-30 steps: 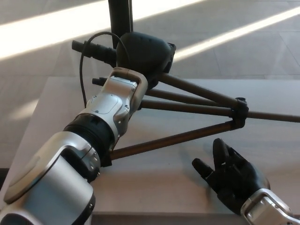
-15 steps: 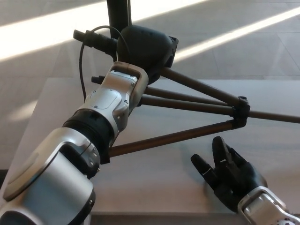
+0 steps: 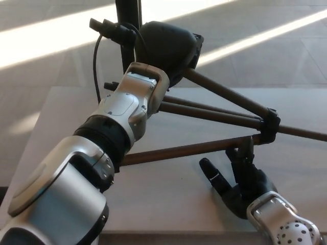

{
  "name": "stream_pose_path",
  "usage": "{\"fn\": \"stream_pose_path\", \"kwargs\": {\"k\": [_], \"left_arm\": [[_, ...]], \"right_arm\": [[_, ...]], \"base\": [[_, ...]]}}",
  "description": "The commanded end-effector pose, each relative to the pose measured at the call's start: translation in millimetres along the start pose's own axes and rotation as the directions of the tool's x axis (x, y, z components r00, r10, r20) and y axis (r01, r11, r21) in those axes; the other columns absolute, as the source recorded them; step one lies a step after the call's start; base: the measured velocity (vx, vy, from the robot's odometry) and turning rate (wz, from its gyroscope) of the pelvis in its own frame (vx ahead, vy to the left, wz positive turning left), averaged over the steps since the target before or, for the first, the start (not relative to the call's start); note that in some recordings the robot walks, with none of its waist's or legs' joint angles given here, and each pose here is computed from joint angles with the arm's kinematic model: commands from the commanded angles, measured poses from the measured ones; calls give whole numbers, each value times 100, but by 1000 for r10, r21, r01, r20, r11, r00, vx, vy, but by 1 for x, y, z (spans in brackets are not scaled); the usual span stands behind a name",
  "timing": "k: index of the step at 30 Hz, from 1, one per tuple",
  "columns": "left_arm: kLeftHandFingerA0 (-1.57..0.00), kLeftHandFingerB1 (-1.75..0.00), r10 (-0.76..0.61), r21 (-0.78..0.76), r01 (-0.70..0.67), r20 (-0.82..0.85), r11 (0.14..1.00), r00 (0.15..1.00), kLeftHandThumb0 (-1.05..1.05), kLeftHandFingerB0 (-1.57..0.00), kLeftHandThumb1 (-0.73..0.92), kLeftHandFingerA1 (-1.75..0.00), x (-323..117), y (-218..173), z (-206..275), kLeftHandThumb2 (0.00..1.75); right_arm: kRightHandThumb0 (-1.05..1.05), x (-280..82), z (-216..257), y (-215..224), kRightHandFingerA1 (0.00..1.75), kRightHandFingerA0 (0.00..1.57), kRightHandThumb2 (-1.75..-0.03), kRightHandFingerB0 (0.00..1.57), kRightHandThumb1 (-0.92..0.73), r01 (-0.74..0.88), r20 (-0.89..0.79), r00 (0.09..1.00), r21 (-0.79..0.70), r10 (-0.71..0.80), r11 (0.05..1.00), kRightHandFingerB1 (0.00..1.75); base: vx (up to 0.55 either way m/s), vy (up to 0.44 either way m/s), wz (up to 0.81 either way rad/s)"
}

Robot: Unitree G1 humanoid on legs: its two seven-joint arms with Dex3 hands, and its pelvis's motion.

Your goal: Use both hands of the robot to pick up the tripod lying in the middle of the desk and make it stand upright on the desk

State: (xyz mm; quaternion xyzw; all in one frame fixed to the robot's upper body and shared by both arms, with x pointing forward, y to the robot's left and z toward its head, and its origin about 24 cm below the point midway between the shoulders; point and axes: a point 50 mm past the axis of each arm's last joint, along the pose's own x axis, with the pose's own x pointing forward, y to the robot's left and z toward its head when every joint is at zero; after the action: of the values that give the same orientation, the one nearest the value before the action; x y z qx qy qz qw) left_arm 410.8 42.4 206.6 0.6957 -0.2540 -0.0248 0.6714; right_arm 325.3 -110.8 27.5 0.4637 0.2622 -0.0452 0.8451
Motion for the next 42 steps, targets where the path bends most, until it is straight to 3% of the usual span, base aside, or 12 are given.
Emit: {"fn": "stream_pose_path", "kwargs": {"k": [1,10,12,25,27,28,29,32,33,35,37,42], "left_arm": [[-91,-117,84,32,-85,20,996,996,-27,-79,69,-167,8,22,0,80],[-120,-121,82,7,-83,14,997,996,-34,-99,56,-135,7,19,3,105],[-95,-154,93,-1,-93,16,996,996,-25,-79,61,-175,6,17,3,92],[-111,-133,102,7,-102,22,995,995,-17,-77,58,-171,3,12,2,94],[-94,-135,98,0,-98,22,995,995,-23,-77,60,-175,2,11,1,91],[-94,-136,101,-3,-101,21,995,995,-24,-77,61,-175,2,10,1,90],[-94,-132,100,3,-100,20,995,995,-26,-77,63,-175,1,9,0,87],[-94,-134,99,18,-99,16,995,995,-26,-78,61,-175,1,9,-1,86],[-94,-129,81,22,-81,7,996,997,-26,-77,64,-175,3,11,-1,86],[-92,-125,77,3,-77,6,997,997,-24,-77,62,-175,4,11,-1,87],[-91,-124,78,2,-78,11,997,997,-24,-76,61,-175,5,13,0,87],[-94,-146,119,-3,-119,27,993,992,-23,-75,56,-175,3,13,0,94]], "right_arm": [[-105,11,-31,2,87,6,-94,1,-43,58,-72,996,50,-54,997,73],[-105,19,-24,13,95,0,-60,0,-55,37,-46,998,15,-36,999,82],[-105,21,-21,16,85,0,-60,0,-55,27,-37,999,18,-26,999,77],[-105,29,8,34,80,0,-59,0,-42,-11,59,998,-80,16,997,89],[-105,28,8,35,142,1,-50,0,-40,3,90,996,-77,4,997,116],[-67,27,7,36,87,24,-93,3,-24,5,105,994,-82,3,997,74],[-54,27,7,36,141,41,-101,15,-24,16,123,992,-86,-6,996,123],[-38,26,7,37,114,86,-125,50,-15,56,149,988,-95,-41,994,107],[-32,25,6,35,89,125,-130,115,-18,55,167,985,-115,-35,992,92],[-13,23,0,31,131,147,-113,145,-26,24,164,986,-180,6,983,130],[-55,22,0,30,137,157,-159,147,-10,36,172,985,-241,7,970,132],[-64,18,-2,27,143,157,-132,140,-30,74,200,980,-385,5,920,138]], "base": [[0,0,0],[0,0,0],[0,0,0],[0,0,0],[0,0,0],[0,0,0],[0,0,0],[0,0,0],[0,0,0],[0,0,0],[0,0,0],[0,0,0]]}}
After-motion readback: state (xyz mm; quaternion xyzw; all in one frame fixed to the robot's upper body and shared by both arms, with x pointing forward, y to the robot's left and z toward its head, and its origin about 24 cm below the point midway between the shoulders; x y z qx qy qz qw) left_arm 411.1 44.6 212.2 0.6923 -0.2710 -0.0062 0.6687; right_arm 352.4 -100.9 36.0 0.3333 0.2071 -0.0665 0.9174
